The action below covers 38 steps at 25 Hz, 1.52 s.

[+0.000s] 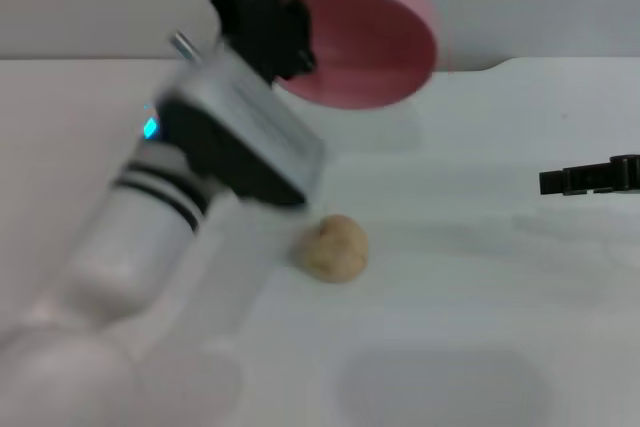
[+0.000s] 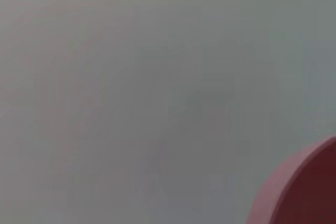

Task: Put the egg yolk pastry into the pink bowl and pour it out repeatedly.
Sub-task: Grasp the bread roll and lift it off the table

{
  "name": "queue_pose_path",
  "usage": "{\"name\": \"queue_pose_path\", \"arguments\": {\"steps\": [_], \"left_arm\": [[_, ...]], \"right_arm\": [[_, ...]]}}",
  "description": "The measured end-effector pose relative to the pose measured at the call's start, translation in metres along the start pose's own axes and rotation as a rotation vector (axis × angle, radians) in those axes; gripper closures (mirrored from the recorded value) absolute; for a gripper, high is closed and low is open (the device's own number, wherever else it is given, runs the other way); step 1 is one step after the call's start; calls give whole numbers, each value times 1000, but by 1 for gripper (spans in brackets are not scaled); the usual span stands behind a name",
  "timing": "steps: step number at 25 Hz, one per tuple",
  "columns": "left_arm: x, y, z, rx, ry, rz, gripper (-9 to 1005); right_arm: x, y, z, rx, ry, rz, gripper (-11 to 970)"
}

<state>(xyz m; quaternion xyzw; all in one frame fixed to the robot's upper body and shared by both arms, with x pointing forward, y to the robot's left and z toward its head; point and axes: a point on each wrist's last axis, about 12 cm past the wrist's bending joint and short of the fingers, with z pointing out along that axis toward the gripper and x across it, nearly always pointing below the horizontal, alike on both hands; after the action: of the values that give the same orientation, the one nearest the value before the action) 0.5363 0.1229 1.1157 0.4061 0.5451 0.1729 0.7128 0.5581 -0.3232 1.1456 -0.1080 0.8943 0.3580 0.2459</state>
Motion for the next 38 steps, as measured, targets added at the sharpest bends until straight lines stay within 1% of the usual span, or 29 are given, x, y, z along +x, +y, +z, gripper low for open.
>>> {"name": "queue_pose_path", "arguments": {"steps": [1,2,3,4,7,9,11,13,14,15,18,19,20,22,25,29,33,36,38], "left_arm": [[11,16,10,70,92,-131,998],[11,16,10,70,92,-131,998],[17,24,15,118,131,-204,998],[26,35,20,164,167,-290,998],[48,60,29,326,240,-570,997],[67,80,34,410,296,-755,997],[82,95,33,511,363,-894,997],[92,108,31,585,442,-983,997],[100,119,28,605,534,-1035,997],[100,119,28,605,534,-1035,997],[114,135,17,557,715,-1080,997],[118,140,12,538,772,-1094,997],[120,143,9,523,805,-1100,998],[127,152,-4,505,902,-1122,998],[131,161,-23,506,978,-1140,997],[132,160,-38,515,1024,-1141,997],[133,157,-43,519,1037,-1147,997],[132,155,-42,528,1038,-1144,998],[130,154,-40,536,1032,-1137,998]], "right_arm": [[-1,1,5,-13,11,-1,491],[-1,1,5,-13,11,-1,491],[-1,2,7,-19,15,-1,491],[-2,3,9,-25,19,-6,491],[-5,6,20,-50,35,-47,491],[-8,9,27,-66,48,-77,490],[-12,13,36,-76,64,-111,490],[-15,16,43,-75,75,-149,486],[-17,17,47,-70,76,-171,484],[-20,19,51,-62,78,-198,482],[-27,25,65,-35,85,-287,476],[-30,30,75,-20,96,-356,474],[-30,30,75,-20,96,-356,472],[-32,38,87,-17,98,-427,467],[-35,52,111,-23,109,-517,461],[-35,63,140,0,162,-588,453],[-32,74,165,2,207,-624,445],[-28,82,175,-15,215,-650,282],[-25,84,181,-6,218,-671,282]]}}
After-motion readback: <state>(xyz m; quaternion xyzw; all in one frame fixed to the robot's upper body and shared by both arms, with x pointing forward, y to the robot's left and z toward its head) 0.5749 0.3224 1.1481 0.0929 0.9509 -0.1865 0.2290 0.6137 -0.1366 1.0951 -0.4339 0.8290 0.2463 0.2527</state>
